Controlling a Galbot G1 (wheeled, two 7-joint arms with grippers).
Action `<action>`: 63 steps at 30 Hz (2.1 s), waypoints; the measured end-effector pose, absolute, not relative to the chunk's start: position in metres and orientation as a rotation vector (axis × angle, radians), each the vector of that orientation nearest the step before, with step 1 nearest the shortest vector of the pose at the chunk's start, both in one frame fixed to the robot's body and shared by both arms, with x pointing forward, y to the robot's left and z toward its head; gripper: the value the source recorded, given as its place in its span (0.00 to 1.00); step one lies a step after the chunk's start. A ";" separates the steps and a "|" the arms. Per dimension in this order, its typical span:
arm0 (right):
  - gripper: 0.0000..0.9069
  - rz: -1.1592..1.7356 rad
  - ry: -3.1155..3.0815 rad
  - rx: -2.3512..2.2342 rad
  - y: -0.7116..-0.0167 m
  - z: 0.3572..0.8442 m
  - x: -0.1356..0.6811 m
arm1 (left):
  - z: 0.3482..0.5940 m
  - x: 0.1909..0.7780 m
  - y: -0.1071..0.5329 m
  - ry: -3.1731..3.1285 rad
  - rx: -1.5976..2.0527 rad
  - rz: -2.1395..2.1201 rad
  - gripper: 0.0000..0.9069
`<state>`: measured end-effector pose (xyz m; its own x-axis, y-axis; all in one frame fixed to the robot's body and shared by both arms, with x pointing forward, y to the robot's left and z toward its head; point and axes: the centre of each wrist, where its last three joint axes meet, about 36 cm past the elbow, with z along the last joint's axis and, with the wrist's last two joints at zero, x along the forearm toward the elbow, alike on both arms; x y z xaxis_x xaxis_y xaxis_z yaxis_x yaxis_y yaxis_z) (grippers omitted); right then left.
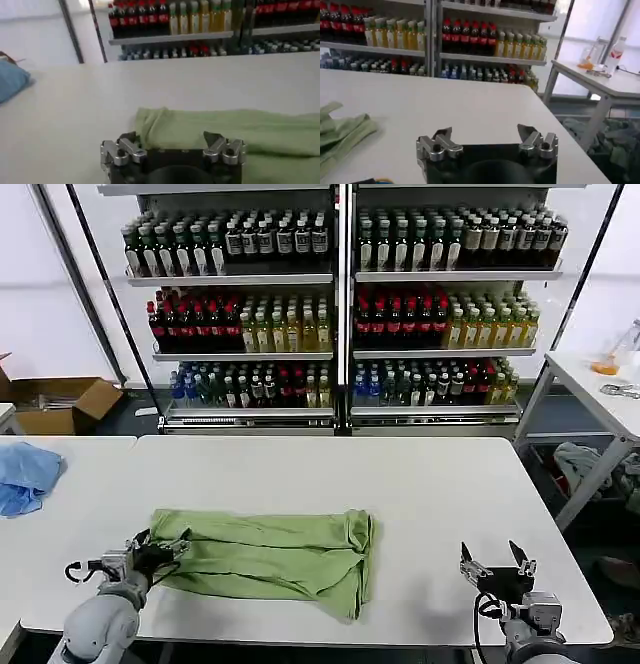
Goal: Fold and organize the clothes.
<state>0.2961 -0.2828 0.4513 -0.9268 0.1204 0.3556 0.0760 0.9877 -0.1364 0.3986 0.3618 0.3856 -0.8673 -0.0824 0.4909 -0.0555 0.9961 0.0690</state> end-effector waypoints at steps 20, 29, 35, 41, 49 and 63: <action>1.00 0.166 -2.759 -0.145 -0.282 0.452 0.294 | 0.376 0.396 0.387 -2.595 0.060 0.100 0.04; 1.00 0.170 -2.767 -0.149 -0.284 0.454 0.295 | 0.373 0.393 0.392 -2.597 0.044 0.180 0.02; 1.00 0.166 -2.769 -0.148 -0.282 0.455 0.296 | 0.372 0.392 0.396 -2.602 0.044 0.229 0.02; 1.00 0.168 -2.771 -0.150 -0.283 0.455 0.298 | 0.372 0.392 0.398 -2.614 0.052 0.283 0.02; 1.00 0.164 -2.775 -0.149 -0.283 0.455 0.301 | 0.383 0.392 0.410 -2.654 0.090 0.315 0.02; 1.00 0.150 -2.783 -0.140 -0.280 0.455 0.306 | 0.445 0.400 0.454 -2.790 0.214 0.264 0.02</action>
